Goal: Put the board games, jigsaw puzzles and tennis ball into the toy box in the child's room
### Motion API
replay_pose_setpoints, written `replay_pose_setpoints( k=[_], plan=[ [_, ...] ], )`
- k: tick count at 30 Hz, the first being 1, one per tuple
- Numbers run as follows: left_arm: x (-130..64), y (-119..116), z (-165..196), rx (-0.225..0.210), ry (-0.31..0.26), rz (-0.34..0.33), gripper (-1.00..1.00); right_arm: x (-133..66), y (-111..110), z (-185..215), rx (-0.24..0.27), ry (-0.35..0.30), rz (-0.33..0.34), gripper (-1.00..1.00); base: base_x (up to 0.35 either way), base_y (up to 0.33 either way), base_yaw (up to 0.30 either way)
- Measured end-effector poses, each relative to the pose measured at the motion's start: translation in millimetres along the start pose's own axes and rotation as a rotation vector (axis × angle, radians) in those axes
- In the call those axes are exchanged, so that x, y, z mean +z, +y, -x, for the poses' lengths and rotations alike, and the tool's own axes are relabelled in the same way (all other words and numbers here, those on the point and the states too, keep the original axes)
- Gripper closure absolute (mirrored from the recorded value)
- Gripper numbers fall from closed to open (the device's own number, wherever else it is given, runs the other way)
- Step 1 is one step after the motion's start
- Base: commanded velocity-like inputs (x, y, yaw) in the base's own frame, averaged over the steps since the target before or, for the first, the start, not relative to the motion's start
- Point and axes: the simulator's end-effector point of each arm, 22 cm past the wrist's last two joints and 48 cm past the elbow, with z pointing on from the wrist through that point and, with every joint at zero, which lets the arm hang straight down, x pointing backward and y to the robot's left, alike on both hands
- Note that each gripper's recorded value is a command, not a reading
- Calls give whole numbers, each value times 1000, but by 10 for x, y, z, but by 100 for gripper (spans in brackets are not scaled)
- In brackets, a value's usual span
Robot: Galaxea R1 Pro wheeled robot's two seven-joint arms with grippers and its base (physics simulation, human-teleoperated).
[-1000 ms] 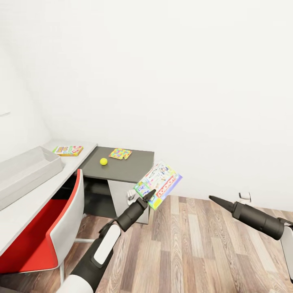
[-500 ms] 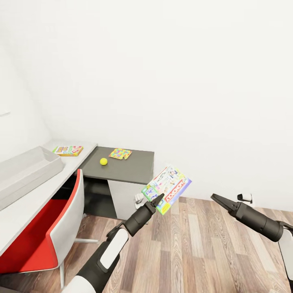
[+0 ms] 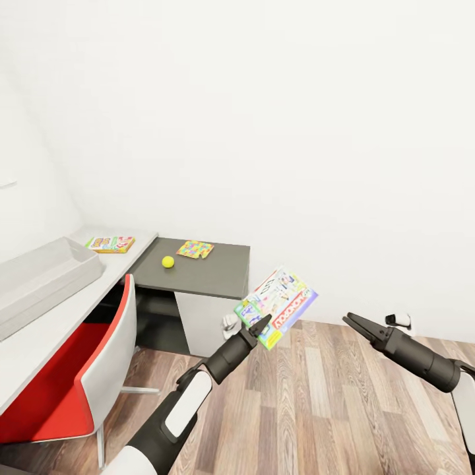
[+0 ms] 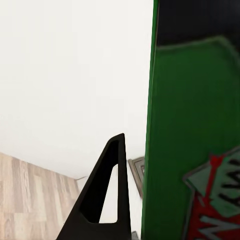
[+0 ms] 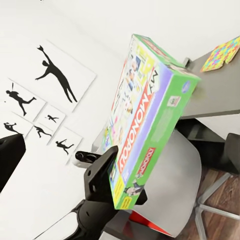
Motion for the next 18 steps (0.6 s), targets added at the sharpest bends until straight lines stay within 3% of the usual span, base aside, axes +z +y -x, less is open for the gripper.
replay_pose_setpoints(
  k=[18],
  plan=[
    [21,-242,-59,9,16,-90,100,-32,-13,38,2,-9,-4,-100,0,0,0]
  ],
)
